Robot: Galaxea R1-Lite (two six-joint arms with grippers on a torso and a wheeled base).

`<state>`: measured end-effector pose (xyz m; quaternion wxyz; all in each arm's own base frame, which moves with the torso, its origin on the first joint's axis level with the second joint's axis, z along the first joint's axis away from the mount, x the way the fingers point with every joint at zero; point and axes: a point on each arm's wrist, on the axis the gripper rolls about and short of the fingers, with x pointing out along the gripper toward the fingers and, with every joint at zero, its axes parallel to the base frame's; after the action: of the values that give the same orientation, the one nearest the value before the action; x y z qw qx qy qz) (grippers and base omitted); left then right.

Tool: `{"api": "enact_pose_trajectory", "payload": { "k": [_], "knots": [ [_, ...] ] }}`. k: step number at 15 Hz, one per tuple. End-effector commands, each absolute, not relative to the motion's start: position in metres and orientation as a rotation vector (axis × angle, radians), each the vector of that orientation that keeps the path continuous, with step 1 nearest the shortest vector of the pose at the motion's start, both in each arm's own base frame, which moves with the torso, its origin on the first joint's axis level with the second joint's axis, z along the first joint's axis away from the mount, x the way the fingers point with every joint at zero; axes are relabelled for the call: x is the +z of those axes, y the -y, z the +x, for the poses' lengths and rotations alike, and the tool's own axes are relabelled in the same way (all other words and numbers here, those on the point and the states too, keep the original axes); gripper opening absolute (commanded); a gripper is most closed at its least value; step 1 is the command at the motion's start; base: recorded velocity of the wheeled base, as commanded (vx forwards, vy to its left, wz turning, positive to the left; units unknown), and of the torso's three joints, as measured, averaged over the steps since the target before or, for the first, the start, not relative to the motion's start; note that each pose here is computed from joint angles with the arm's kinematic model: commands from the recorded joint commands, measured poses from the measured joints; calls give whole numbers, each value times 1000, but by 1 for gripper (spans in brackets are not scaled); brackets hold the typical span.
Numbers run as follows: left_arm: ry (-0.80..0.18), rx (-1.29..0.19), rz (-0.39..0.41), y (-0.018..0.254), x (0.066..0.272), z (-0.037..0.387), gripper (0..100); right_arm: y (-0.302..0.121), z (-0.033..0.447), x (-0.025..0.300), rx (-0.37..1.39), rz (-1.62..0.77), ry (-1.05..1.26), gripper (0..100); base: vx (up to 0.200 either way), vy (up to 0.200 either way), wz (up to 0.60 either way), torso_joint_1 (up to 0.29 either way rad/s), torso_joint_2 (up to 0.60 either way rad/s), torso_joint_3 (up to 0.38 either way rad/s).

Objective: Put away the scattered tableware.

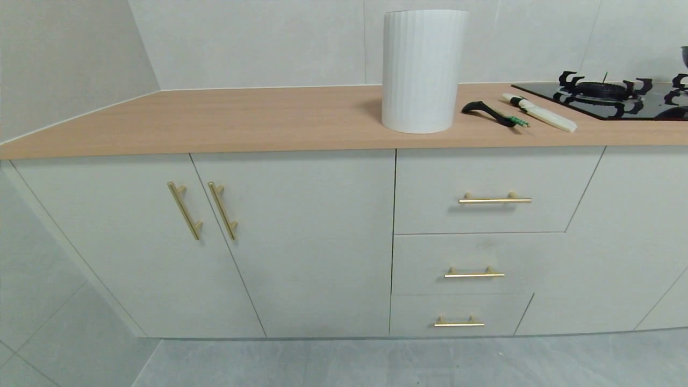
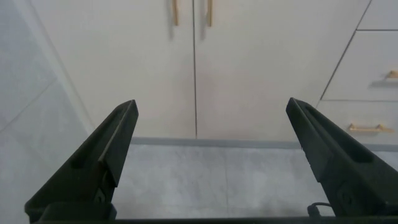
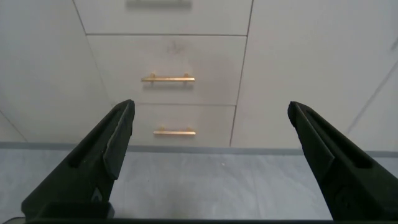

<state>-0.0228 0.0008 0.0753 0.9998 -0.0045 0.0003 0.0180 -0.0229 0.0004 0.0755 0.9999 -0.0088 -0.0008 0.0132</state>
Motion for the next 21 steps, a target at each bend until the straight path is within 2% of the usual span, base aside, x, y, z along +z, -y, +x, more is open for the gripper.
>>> {"api": "enact_pose_trajectory", "payload": {
  "k": [1,15,17,18,21],
  "knots": [
    [-1,37,-9,-1,75,-23,100,0,-23,75,28,-17,0,100,0,0,0,0,0,0],
    [0,37,-9,-1,75,-23,100,0,-23,76,26,-29,2,100,0,0,0,0,0,0],
    [0,35,-8,-1,75,-23,100,0,-25,88,21,-22,66,100,0,0,0,0,0,0],
    [0,37,-9,-1,75,-23,100,0,-33,110,30,9,147,100,0,0,0,0,0,0],
    [0,37,-9,-1,75,-23,100,-2,-11,123,146,-11,-83,100,0,0,0,0,0,0]
  ]
}}
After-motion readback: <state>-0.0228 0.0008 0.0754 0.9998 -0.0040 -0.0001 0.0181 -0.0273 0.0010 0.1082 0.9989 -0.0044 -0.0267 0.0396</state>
